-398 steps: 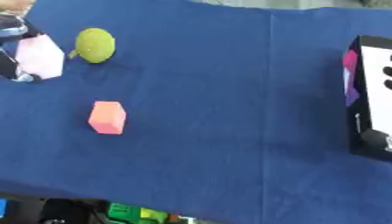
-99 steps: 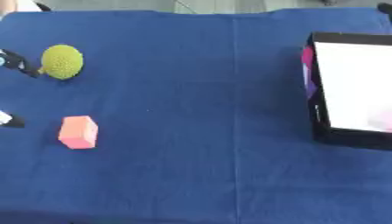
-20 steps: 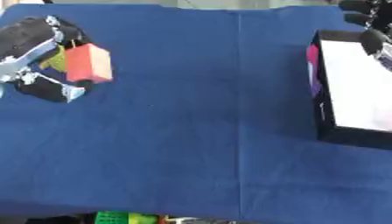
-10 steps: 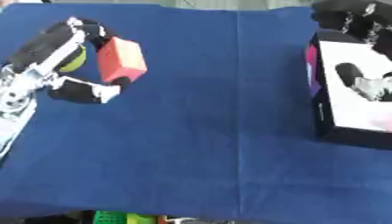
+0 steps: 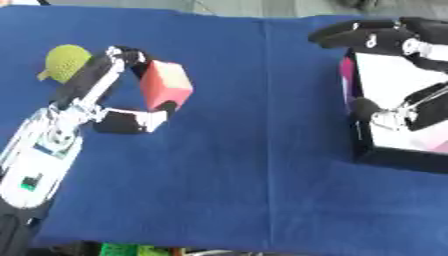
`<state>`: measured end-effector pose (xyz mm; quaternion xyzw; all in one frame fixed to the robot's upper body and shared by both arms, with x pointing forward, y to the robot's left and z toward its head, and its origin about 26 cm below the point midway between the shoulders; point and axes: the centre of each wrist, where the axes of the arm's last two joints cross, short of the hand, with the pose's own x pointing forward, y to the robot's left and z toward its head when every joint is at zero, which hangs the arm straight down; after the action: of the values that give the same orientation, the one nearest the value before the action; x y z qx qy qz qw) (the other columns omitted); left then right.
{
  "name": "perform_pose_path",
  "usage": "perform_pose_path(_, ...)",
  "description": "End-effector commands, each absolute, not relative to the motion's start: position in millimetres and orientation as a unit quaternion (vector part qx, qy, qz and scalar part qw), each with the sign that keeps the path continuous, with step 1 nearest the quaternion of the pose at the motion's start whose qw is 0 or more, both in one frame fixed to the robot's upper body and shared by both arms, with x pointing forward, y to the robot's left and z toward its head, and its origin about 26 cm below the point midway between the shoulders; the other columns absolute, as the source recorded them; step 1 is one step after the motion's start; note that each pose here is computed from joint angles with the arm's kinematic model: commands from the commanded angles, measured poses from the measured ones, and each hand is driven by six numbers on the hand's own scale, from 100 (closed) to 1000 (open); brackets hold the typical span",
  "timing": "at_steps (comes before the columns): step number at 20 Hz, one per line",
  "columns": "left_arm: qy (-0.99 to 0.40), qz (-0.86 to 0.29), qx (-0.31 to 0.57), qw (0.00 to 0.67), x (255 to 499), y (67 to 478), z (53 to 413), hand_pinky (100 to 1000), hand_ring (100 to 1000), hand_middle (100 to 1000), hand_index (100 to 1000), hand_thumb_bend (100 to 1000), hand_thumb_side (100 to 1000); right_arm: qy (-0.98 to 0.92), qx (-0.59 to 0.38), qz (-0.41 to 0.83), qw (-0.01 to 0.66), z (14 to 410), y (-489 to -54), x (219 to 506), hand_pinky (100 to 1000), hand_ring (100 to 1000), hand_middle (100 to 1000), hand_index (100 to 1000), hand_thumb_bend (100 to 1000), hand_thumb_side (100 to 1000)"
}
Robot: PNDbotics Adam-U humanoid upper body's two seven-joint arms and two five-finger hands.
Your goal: Pick up the objects with one hand, pass them to the other hand, and then place them into the box on the other side of the table.
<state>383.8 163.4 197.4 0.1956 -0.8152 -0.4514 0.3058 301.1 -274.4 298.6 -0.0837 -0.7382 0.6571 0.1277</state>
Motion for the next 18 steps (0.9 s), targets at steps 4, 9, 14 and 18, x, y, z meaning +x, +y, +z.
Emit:
perform_pose_path(4,-0.830,-0.438,0.191,0.288,383.8,152.7,195.5,736,506,493,641,100,294,-0.724,-0.096,0.671,0.133,308.7,-249.3,300.0,938,1000,1000,1000,100,100)
perform_pose_path(9,-0.841,-0.431,0.196,0.261,382.7,140.1,192.8,731,504,491,635,100,263,-0.719,-0.100,0.671,0.155,310.2,-231.5,300.9,944,1000,1000,1000,100,100)
perform_pose_path(14,-0.850,-0.426,0.212,0.225,382.7,128.6,194.3,723,502,488,627,100,210,-0.705,-0.096,0.679,0.179,310.0,-214.1,301.1,967,1000,1000,1000,100,100)
perform_pose_path(18,-0.857,-0.420,0.217,0.205,382.9,119.4,194.1,720,499,485,624,100,211,-0.707,-0.107,0.670,0.202,312.1,-205.7,303.5,982,1000,1000,1000,133,100)
